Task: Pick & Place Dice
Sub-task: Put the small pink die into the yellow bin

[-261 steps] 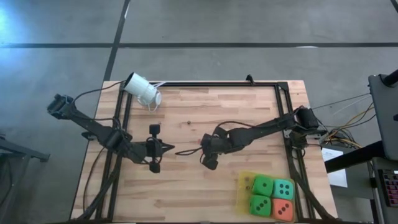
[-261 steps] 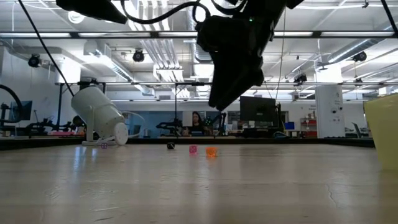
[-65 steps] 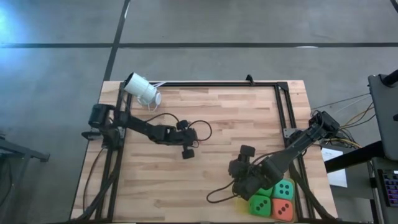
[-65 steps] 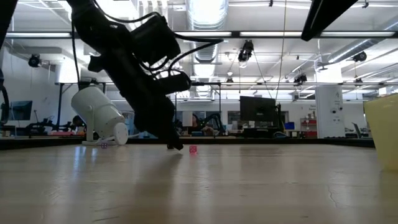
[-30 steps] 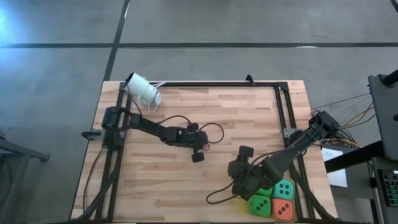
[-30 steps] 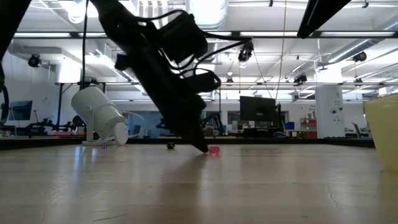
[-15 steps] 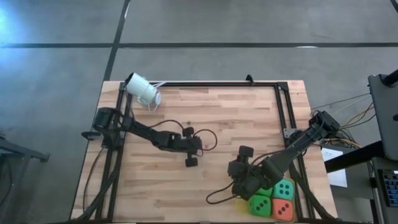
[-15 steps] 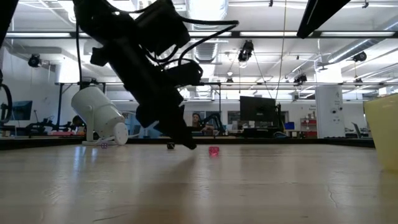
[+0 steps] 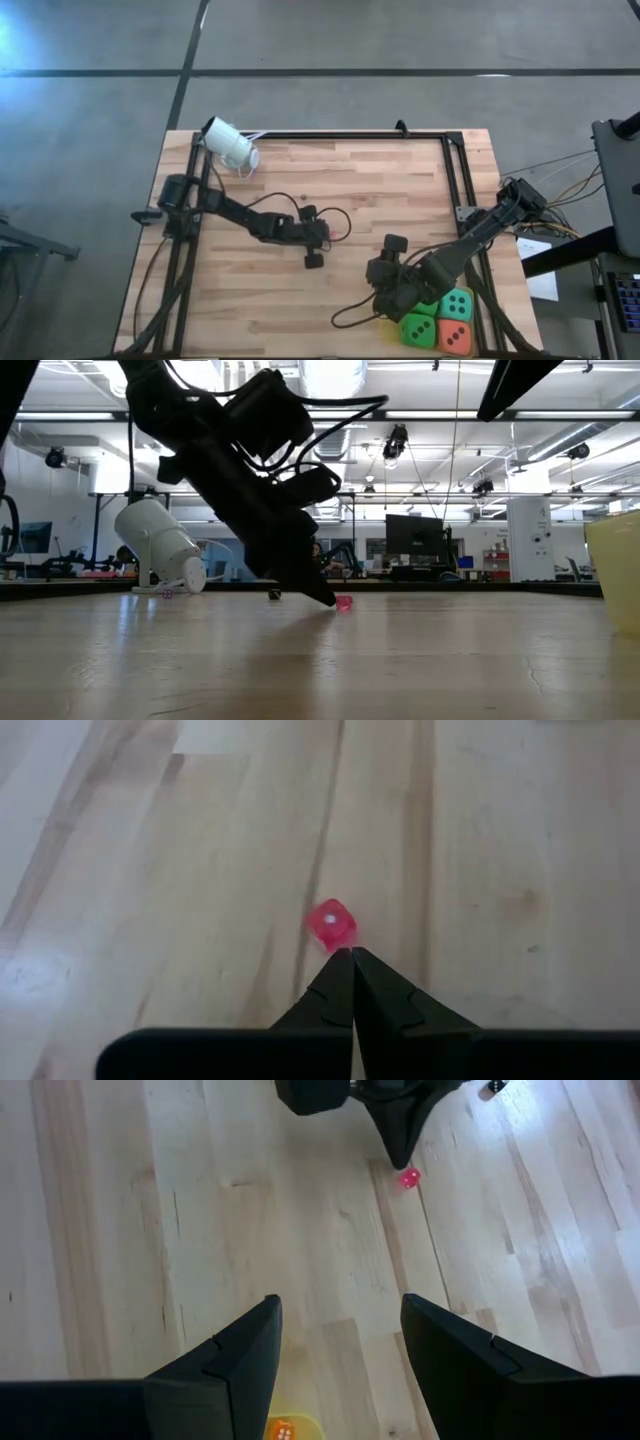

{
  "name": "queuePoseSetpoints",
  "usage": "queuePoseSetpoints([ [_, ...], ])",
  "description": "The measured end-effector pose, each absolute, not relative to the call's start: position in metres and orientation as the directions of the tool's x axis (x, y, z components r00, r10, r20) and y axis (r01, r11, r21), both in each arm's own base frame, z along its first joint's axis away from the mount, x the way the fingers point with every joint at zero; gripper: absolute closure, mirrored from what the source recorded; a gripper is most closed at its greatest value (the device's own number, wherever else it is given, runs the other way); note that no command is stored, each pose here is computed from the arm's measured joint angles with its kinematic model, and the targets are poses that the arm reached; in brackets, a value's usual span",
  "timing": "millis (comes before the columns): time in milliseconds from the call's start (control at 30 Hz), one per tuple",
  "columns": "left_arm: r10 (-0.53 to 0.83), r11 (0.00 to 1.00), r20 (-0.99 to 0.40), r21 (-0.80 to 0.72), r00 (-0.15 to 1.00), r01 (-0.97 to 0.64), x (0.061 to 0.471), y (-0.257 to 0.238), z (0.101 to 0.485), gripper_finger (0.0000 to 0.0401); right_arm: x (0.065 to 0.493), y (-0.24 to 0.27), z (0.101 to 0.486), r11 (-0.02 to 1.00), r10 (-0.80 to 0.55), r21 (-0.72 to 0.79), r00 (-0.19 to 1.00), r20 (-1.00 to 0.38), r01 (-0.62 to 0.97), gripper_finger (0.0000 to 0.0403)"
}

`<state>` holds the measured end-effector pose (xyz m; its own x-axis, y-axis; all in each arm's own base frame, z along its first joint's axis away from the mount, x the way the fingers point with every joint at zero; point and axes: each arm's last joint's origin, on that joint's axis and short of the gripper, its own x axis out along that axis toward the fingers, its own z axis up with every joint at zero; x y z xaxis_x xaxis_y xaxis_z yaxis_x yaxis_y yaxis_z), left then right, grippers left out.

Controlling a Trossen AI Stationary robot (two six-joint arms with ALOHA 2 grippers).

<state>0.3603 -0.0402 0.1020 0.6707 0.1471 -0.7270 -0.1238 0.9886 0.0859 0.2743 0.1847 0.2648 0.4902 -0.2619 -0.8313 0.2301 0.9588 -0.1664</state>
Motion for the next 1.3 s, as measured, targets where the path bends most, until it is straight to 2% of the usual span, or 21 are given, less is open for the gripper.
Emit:
queuePoseSetpoints([
  [867,0.177,0.984,-0.682,0.122,0.709,-0.129,0.400,-0.023,0.088,0.0399,0.275,0.185,0.264,0.963,-0.256,-0.173,0.499,-0.828,0.208,0.0199],
  [1067,0.178,0.984,-0.716,0.147,0.675,-0.104,0.390,-0.027,0.107,0.0399,0.276,0.184,0.265,0.954,-0.292,-0.204,0.519,-0.803,0.221,0.0199],
  [1300,0.171,0.981,-0.704,0.188,0.689,-0.051,0.371,-0.052,0.159,0.0399,0.281,0.182,0.264,0.953,-0.288,-0.184,0.537,-0.793,0.240,0.0199],
])
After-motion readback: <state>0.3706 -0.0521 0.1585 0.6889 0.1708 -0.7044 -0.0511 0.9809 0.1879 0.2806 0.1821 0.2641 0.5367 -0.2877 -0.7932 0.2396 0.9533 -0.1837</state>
